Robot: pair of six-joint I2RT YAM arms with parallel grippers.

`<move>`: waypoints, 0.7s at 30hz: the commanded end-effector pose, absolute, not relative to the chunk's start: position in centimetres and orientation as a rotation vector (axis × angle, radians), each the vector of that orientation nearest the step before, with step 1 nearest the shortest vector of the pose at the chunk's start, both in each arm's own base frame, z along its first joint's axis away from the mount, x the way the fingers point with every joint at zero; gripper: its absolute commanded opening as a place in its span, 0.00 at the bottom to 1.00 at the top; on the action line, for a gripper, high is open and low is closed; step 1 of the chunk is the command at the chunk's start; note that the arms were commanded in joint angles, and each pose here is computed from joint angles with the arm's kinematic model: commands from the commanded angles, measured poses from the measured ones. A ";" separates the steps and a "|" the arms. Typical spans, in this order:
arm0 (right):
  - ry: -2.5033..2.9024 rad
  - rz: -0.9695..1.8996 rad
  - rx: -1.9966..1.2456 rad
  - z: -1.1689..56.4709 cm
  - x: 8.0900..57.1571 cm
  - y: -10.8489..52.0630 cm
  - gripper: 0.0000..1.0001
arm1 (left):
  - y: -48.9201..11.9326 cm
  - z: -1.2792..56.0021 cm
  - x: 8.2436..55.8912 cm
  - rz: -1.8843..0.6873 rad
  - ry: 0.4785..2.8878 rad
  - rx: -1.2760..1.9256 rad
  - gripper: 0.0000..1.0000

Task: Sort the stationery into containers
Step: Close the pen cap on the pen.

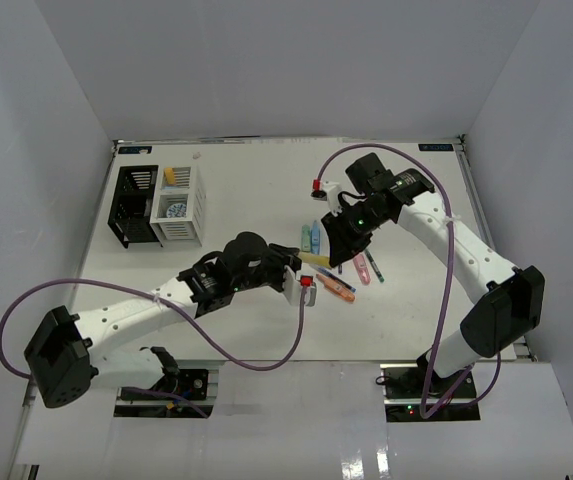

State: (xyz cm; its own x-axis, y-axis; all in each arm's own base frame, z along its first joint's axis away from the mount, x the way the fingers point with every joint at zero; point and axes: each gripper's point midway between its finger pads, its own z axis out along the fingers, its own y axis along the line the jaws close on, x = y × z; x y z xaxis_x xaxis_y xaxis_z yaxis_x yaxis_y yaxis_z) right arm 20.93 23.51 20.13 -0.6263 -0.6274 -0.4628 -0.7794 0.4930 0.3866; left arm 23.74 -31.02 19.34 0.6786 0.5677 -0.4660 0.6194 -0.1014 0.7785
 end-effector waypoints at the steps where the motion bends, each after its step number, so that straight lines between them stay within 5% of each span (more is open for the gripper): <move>1: 2.302 0.937 -1.179 22.3 22.4 26.2 0.08 | -34.9 23.0 20.8 -0.217 0.786 1.727 0.00; 21: 2.253 0.969 -1.147 22.5 23.0 27.3 0.08 | -37.8 26.1 19.9 -0.277 0.703 1.642 0.00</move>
State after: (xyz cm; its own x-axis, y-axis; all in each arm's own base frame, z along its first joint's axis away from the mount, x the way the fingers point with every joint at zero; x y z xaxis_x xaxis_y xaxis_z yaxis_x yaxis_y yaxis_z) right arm 20.67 22.86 19.49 -0.6589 -0.6156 -0.4322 -0.7522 0.5339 0.3862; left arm 23.80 -32.14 18.60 0.6458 0.5932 -0.4807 0.6489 -0.0948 0.7549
